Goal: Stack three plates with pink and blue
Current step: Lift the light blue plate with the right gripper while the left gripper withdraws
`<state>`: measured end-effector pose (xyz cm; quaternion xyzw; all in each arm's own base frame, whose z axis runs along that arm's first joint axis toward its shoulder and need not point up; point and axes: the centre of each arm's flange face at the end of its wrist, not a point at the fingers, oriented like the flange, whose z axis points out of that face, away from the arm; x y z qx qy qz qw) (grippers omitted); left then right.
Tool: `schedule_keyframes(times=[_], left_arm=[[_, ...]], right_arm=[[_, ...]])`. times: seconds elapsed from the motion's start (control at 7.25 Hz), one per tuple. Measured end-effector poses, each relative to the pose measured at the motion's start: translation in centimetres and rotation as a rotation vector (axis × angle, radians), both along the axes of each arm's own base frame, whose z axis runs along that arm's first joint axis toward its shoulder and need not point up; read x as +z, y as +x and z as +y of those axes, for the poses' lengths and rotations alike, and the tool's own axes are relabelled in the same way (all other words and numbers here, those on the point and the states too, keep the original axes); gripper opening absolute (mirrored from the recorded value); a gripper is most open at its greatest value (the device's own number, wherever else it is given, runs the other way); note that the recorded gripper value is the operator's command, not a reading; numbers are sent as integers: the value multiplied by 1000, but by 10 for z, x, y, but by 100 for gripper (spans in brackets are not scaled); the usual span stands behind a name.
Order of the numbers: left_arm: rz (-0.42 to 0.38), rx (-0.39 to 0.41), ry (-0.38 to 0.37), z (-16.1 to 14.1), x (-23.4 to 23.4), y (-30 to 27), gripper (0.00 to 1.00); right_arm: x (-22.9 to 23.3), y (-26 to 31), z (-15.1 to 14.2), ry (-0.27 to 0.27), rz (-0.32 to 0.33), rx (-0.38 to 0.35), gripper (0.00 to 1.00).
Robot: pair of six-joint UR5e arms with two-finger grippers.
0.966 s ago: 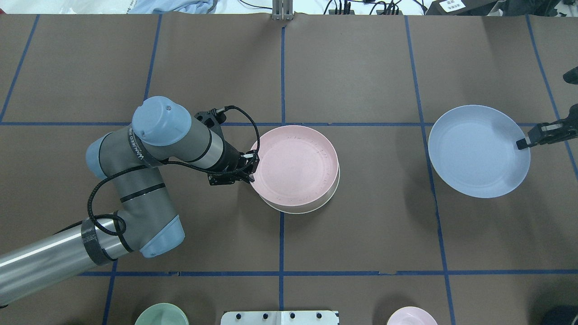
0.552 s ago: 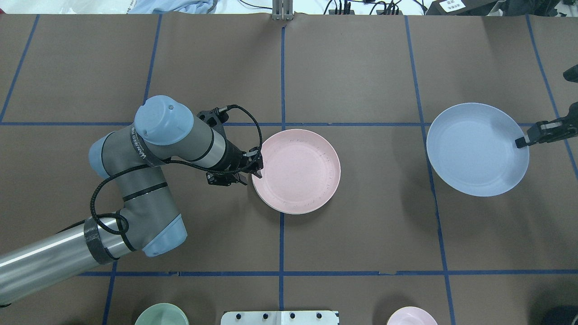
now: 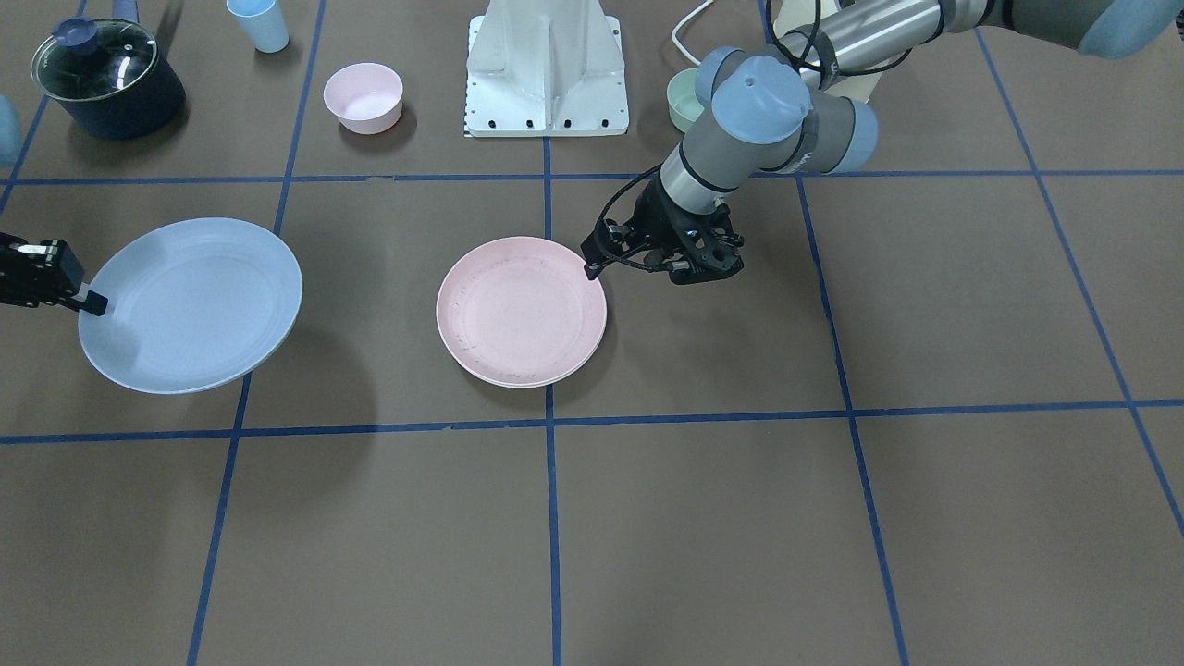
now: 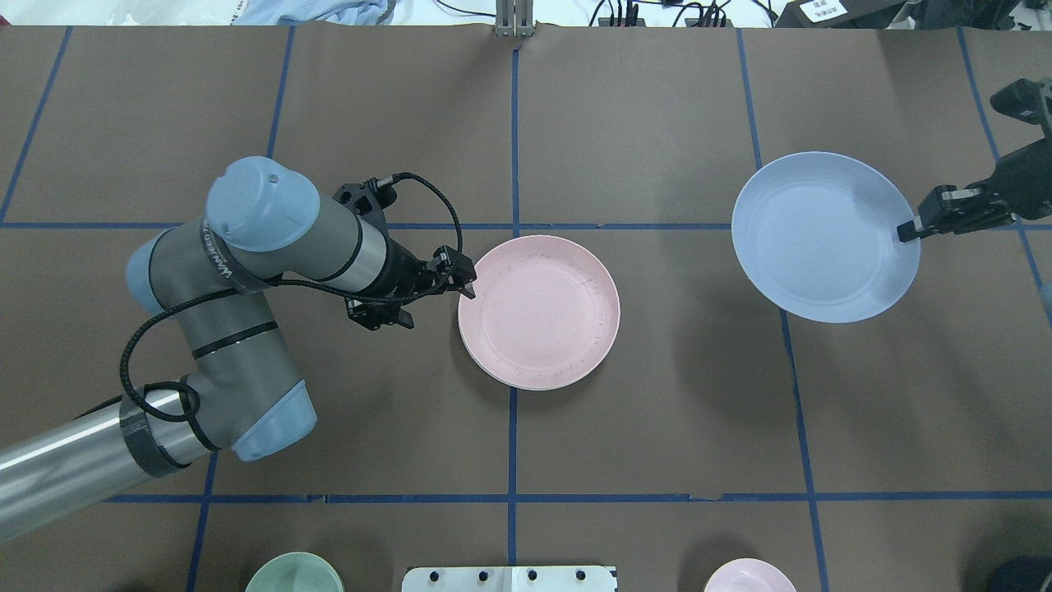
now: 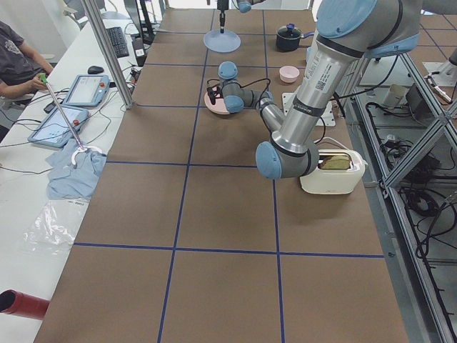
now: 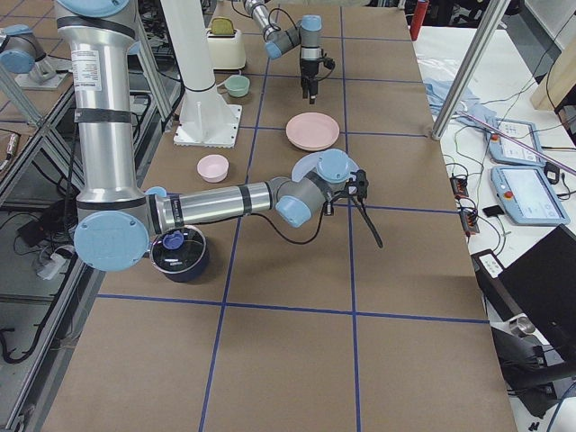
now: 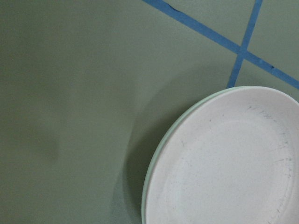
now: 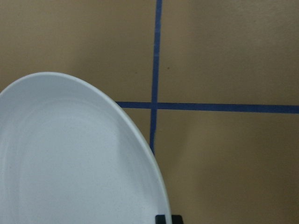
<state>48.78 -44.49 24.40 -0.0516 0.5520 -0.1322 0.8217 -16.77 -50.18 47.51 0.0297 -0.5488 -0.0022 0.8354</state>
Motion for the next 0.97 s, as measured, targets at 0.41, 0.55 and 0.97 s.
schedule_keyframes(times=[0.41, 0.55, 0.97], left_arm=[[-155, 59, 208, -22, 15, -70, 100], [-191, 79, 275, -25, 30, -97, 100], [-239, 118, 385, -21, 57, -138, 100]], right_arm=[[-61, -94, -5, -41, -1, 9, 0], [-81, -128, -1, -49, -2, 13, 0], [-137, -231, 29, -66, -14, 26, 0]])
